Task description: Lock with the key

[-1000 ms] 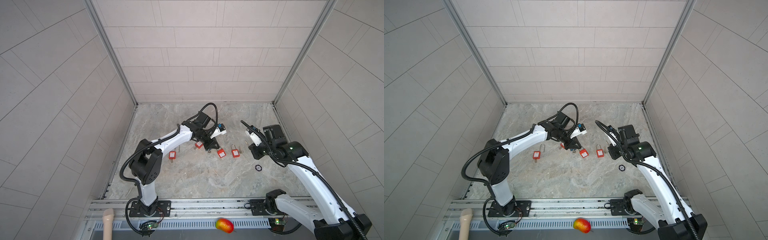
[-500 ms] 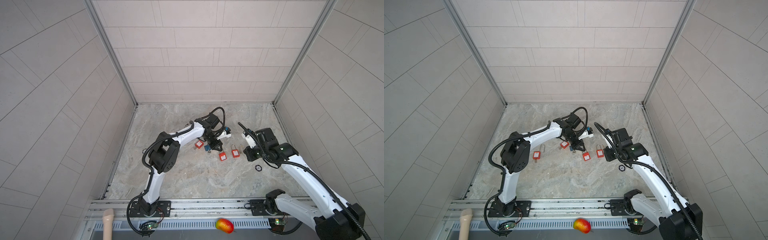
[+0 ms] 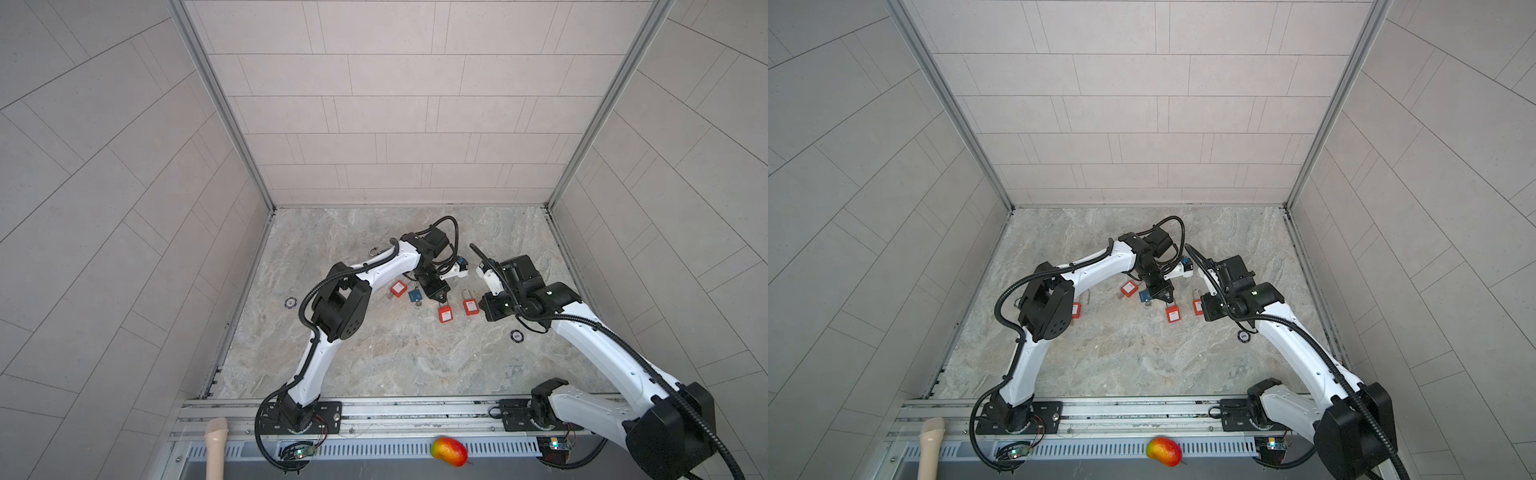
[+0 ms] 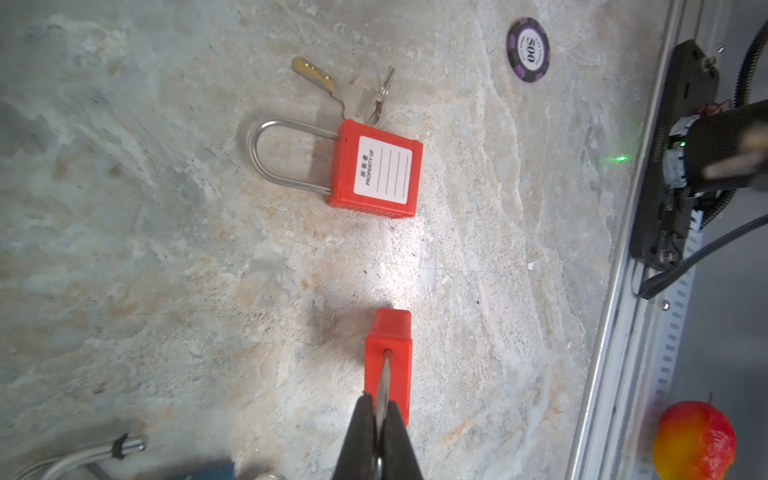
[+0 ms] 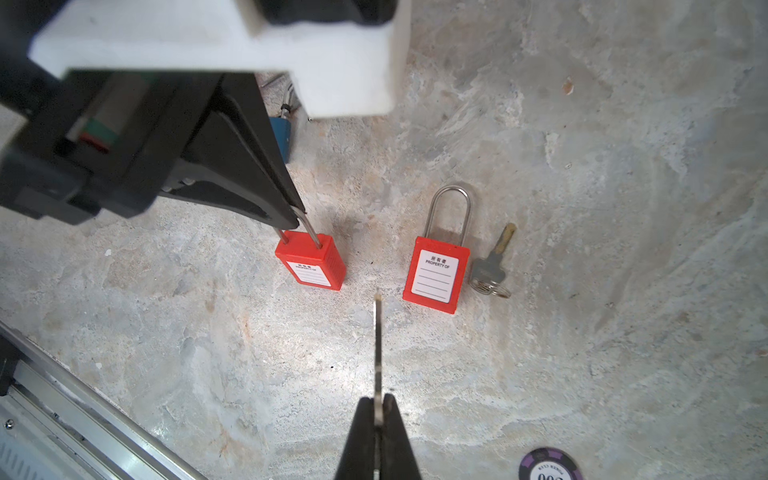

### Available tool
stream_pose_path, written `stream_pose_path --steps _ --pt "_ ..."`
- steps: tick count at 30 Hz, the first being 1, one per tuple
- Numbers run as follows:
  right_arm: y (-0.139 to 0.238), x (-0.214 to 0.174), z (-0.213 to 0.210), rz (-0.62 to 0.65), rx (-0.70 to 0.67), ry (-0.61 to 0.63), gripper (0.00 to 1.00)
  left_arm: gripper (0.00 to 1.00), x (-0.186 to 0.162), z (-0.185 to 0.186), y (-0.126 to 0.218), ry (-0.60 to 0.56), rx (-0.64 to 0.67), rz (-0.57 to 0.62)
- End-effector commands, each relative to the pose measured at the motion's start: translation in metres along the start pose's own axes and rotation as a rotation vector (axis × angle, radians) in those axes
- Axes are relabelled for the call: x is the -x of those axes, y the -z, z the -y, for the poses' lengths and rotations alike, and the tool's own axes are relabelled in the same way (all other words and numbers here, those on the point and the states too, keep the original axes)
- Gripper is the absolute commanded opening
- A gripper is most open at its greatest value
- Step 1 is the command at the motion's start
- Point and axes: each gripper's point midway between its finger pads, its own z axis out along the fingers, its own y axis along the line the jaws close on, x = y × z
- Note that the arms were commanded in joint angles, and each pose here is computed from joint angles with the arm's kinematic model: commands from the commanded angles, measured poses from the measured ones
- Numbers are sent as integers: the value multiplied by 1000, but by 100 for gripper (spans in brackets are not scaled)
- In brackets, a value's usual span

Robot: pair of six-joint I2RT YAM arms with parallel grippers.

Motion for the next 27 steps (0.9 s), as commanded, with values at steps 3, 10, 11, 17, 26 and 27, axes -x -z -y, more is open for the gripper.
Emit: stream_pose_path --steps 3,10,11,17,26,27 --pt "-4 5 0 17 -10 -42 0 12 -7 -34 -18 -3 142 -64" --pt "-7 6 1 25 -18 -66 0 15 7 -52 -28 3 206 -17" --pt "-7 5 2 22 -20 -70 0 15 10 -52 -29 -2 209 -12" --pt "-13 -4 2 -6 -21 -112 0 32 22 -60 -26 -16 263 14" --pt "-17 -9 -6 -46 19 -168 0 51 41 -70 34 50 349 155" --pt "-19 -9 -7 -60 25 -182 0 52 42 -72 49 77 355 196"
